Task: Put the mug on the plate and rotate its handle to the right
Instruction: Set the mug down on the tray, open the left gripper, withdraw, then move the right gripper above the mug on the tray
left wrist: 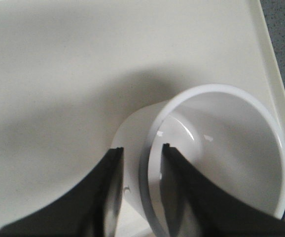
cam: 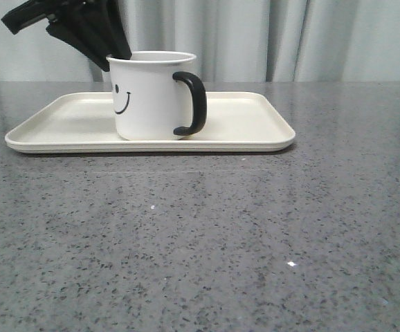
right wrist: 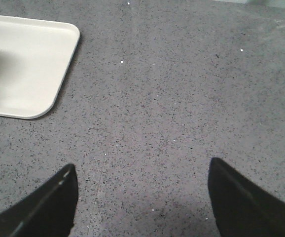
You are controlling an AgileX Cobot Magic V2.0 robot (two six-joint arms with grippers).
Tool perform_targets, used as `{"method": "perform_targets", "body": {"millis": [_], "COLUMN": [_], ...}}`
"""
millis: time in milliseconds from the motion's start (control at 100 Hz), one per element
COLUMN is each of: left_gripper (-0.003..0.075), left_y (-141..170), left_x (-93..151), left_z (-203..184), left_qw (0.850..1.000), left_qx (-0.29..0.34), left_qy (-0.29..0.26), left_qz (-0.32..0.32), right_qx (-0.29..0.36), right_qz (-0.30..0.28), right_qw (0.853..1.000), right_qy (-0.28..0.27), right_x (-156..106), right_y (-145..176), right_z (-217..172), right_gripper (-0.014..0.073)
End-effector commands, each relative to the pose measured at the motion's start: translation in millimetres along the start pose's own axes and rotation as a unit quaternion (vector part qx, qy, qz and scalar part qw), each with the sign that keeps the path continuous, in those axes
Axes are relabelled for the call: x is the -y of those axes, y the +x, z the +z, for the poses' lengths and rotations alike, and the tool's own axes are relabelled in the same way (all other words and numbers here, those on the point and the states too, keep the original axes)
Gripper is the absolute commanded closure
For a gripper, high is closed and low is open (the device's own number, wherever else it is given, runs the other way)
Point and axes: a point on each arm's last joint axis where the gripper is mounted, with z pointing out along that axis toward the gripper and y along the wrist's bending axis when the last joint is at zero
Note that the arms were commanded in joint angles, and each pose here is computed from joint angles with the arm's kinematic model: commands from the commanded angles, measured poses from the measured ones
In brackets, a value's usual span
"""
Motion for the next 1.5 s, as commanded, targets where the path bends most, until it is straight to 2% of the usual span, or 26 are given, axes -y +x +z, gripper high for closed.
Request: {"method": "perform_targets", "body": {"millis": [0, 90, 150, 380, 690, 950, 1210, 1490], "left_gripper": [0.0391, 0.0328, 0.0314, 0.0313, 0.0313, 0.0313, 0.0313, 0.0313], "left_y": [-7.3, -7.6, -8.3, -11.9, 1.7, 46.8, 104.4, 171.1], "left_x": [15.0, 15.2, 15.8, 22.3, 27.2, 0.9, -42.3, -55.0], "left_z": [-24.4, -24.8, -25.9, -44.2, -98.6, -125.3, -153.2, -162.4], "left_qw": [0.998, 0.998, 0.998, 0.995, 0.98, 0.979, 0.972, 0.964], "left_qx": [0.051, 0.052, 0.054, 0.089, 0.187, 0.192, 0.219, 0.241], "left_qy": [0.027, 0.028, 0.028, 0.034, 0.013, -0.034, -0.084, -0.113], "left_qz": [0.005, 0.005, 0.006, 0.033, 0.072, 0.066, 0.009, 0.007], "right_qx": [0.049, 0.049, 0.049, 0.048, 0.042, 0.041, 0.04, 0.039], "right_qz": [-0.001, -0.001, -0.001, -0.001, -0.001, -0.001, -0.001, -0.001], "right_qw": [0.999, 0.999, 0.999, 0.999, 0.999, 0.999, 0.999, 0.999], "right_qy": [0.004, 0.004, 0.004, 0.004, 0.004, 0.004, 0.004, 0.004], "right_x": [0.6, 0.6, 0.6, 0.6, 0.6, 0.6, 0.6, 0.6], "right_y": [-14.5, -14.5, -14.5, -14.4, -13.3, -13.1, -12.9, -12.7], "right_z": [-4.8, -4.8, -4.8, -4.8, -4.7, -4.7, -4.7, -4.7], "right_gripper": [0.0044, 0.0044, 0.0044, 0.0044, 0.0044, 0.0044, 0.0044, 0.0044]}}
